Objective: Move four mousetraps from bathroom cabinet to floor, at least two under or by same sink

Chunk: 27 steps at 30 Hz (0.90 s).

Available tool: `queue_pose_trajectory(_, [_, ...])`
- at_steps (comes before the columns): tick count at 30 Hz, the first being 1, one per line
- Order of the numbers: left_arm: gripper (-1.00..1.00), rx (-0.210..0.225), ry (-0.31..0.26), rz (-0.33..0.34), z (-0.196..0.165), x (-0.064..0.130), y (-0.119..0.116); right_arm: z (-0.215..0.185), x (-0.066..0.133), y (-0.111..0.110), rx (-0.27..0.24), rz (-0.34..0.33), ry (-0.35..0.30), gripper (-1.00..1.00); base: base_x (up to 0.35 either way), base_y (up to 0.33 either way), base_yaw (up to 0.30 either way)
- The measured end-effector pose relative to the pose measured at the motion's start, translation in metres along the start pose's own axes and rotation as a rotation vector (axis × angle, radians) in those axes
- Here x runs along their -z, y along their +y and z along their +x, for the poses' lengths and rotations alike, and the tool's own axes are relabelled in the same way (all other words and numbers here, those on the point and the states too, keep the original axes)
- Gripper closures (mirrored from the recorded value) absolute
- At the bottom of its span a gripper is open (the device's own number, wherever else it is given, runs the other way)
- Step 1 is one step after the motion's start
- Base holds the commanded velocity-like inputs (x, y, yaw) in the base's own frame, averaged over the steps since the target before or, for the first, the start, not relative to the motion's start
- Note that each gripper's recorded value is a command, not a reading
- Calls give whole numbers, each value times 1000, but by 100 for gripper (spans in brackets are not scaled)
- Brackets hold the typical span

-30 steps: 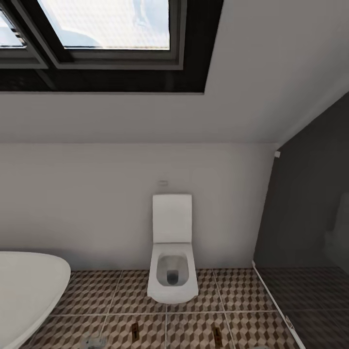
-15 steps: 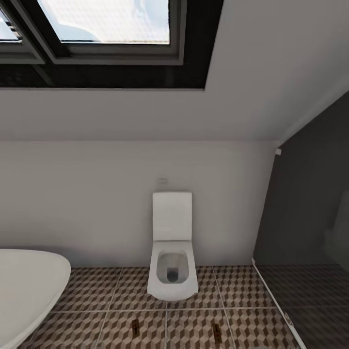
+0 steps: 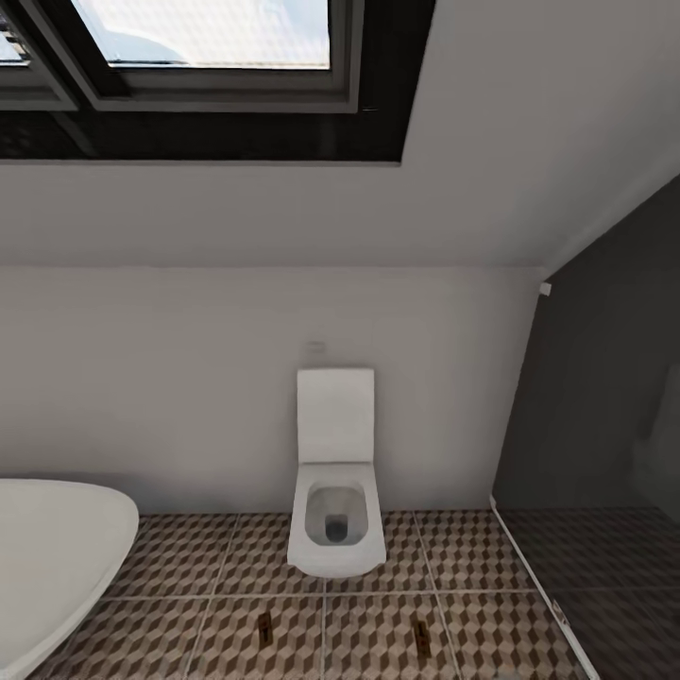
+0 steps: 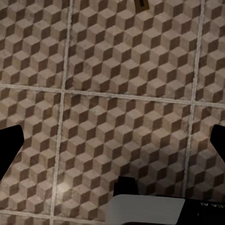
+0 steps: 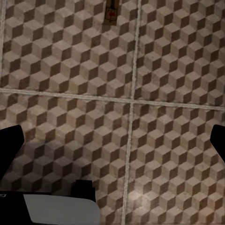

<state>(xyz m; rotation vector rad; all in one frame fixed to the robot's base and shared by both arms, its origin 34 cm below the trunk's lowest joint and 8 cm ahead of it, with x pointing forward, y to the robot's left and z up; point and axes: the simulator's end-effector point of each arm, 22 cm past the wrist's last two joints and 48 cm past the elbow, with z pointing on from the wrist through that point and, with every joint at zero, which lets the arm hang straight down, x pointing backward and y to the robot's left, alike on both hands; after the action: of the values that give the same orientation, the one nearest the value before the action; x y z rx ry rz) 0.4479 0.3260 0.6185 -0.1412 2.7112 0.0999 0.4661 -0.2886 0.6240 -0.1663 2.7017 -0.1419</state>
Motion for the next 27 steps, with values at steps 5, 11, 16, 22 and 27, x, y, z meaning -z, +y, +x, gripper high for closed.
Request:
queue_pose_trajectory(5, [-100,-1,14,-1,8,-1,1,5,-1,-1,1,2,9,-100,0,0,0])
queue_pose_trajectory(11, [-100,-3,28,-2,15,-2,1,15,-3,1,3,-2,25,-100,0,0,0])
queue_pose_trajectory(16, [-100,-4,38,-3,21,-3,1,24,-4,3,4,-5,38,-100,0,0,0])
queue_pose_trajectory(22, [-100,-5,49,-6,25,-5,2,42,-4,5,6,-8,61,-100,0,0,0])
queue_pose_trajectory(27, [-100,-6,57,-10,29,-6,3,51,-5,6,7,-10,76,-100,0,0,0])
